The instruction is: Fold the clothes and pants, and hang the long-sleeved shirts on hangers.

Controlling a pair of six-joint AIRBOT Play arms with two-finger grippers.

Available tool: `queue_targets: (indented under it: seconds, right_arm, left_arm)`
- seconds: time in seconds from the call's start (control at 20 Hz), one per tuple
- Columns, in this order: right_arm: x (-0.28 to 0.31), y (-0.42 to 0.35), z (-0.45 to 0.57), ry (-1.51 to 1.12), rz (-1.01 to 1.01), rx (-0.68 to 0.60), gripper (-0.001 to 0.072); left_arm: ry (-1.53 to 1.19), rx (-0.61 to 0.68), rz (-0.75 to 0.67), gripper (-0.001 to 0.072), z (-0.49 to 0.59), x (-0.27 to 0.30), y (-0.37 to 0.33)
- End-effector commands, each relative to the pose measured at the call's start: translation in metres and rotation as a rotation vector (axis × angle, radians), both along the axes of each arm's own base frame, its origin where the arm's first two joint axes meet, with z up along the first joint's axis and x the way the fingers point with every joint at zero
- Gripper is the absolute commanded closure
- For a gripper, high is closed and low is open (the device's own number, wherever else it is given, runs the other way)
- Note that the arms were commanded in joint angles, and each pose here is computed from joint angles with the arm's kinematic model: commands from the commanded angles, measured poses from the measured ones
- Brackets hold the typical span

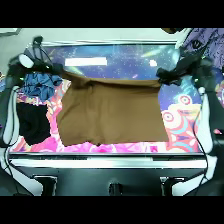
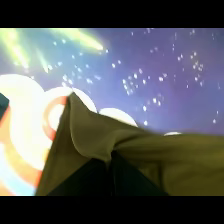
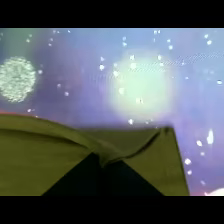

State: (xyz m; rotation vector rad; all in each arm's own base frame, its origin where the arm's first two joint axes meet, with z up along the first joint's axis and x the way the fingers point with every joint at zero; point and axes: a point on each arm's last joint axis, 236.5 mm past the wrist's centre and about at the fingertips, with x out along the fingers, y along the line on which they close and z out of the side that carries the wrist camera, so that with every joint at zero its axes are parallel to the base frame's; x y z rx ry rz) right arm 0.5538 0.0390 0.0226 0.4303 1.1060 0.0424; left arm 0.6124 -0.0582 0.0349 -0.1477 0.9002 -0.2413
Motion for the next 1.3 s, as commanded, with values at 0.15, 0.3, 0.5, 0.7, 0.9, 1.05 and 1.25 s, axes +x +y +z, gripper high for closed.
queue_targets:
  seconds: [0.15,0.3,0.5,0.7,0.9,1.05,1.25]
  right_arm:
    - [0.005,0.025,-0.054,0.093,-0.002,0.140,0.0362]
    - [-0.035,0.005,-0.009,0.102,0.201,0.052,0.0347]
    - [-0.089,-0.063,0.036,0.092,0.145,0.053,0.0345]
    - [-0.194,-0.090,-0.017,0.276,0.000,0.169,0.0256]
    - [-0.268,-0.063,-0.071,0.411,0.005,0.229,0.0223]
    - [-0.286,-0.055,-0.097,0.447,0.005,0.242,0.0221]
    - [-0.282,-0.059,-0.113,0.422,-0.012,0.220,0.0213]
  left_arm:
    - [0.213,-0.109,0.040,0.0194,-0.045,-0.025,0.004]
    - [0.255,-0.114,0.088,0.0174,-0.003,-0.055,0.054]
    - [0.415,-0.141,0.206,0.0174,0.010,-0.137,0.126]
    - [0.439,-0.261,0.363,0.0174,-0.008,-0.220,0.134]
    - [0.472,-0.318,0.435,0.0174,-0.042,-0.288,0.106]
    - [0.519,-0.334,0.440,0.0174,-0.059,-0.315,0.092]
    - [0.538,-0.341,0.442,0.0174,-0.066,-0.320,0.089]
